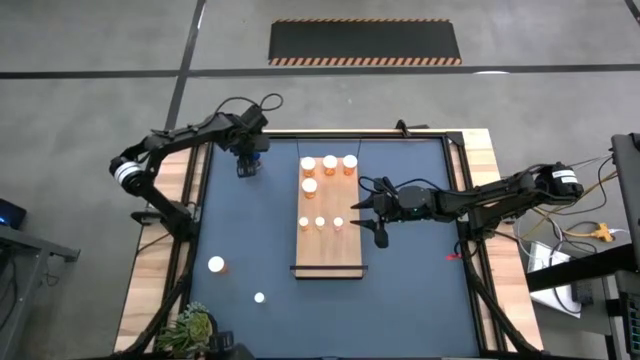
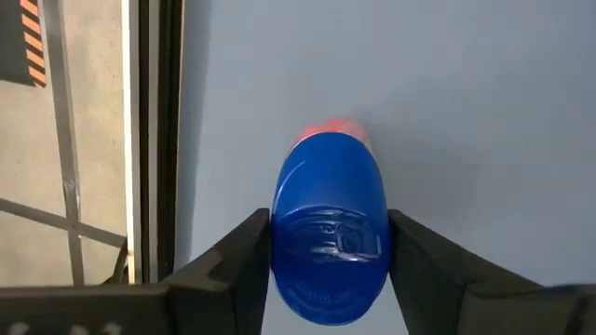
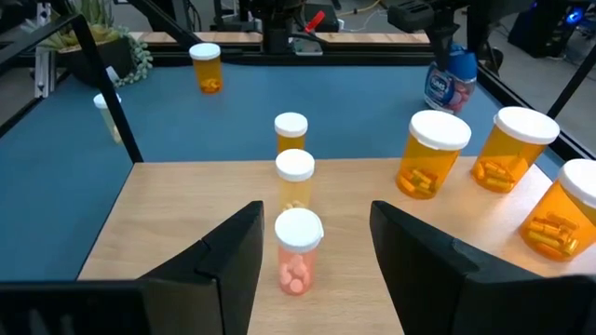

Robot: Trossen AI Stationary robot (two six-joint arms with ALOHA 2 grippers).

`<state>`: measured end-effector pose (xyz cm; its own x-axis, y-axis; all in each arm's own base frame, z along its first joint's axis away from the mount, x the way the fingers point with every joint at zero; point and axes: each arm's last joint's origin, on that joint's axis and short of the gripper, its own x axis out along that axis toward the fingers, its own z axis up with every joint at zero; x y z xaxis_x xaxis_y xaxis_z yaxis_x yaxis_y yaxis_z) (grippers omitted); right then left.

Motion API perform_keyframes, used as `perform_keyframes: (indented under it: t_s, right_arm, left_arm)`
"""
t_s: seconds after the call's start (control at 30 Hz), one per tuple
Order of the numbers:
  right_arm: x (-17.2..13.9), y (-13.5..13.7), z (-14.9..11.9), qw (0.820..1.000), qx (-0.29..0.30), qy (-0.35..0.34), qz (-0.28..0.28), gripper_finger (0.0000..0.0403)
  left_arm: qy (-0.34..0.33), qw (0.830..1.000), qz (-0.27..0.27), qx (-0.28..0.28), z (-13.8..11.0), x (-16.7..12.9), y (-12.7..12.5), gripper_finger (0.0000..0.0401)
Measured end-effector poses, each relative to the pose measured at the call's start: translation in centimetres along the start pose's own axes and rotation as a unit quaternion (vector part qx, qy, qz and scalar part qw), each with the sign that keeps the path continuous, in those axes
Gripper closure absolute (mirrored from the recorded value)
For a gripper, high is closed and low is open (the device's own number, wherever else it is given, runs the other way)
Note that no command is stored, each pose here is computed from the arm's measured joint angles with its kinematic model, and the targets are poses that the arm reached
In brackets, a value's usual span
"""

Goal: Pick and place medicine bottles onto shelf by color
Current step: Put the blue pill bottle on the shelf

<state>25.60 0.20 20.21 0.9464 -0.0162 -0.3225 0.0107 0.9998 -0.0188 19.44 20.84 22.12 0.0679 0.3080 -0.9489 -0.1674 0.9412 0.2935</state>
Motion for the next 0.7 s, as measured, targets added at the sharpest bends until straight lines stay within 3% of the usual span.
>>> perform_keyframes:
  t_s: [0.1, 0.23, 0.5, 0.6, 0.7]
  right_arm:
    - [0.0, 0.0, 0.0, 1.0, 0.0, 0.002, 0.0, 0.0213]
    - [0.0, 0.0, -0.1, 1.0, 0.001, 0.004, 0.0, 0.0213]
    - [0.0, 0.0, -0.1, 1.0, 0.0, 0.003, 0.0, 0.0213]
    - [0.0, 0.0, -0.1, 1.0, 0.0, 0.003, 0.0, 0.0213]
    - [0.0, 0.0, 0.0, 1.0, 0.001, 0.002, 0.0, 0.0213]
  left_arm:
    - [0.004, 1.0, 0.0, 0.009, 0.0, -0.4, -0.5, 0.0243]
    - [0.019, 0.998, 0.048, 0.036, 0.5, -2.7, -1.4, 0.0243]
    - [-0.055, 0.99, 0.07, 0.107, 1.3, -12.8, -6.4, 0.0243]
    - [-0.094, 0.977, 0.069, 0.177, 0.8, -16.6, -9.1, 0.0243]
    - [-0.16, 0.952, 0.069, 0.253, 0.3, -19.9, -12.0, 0.0229]
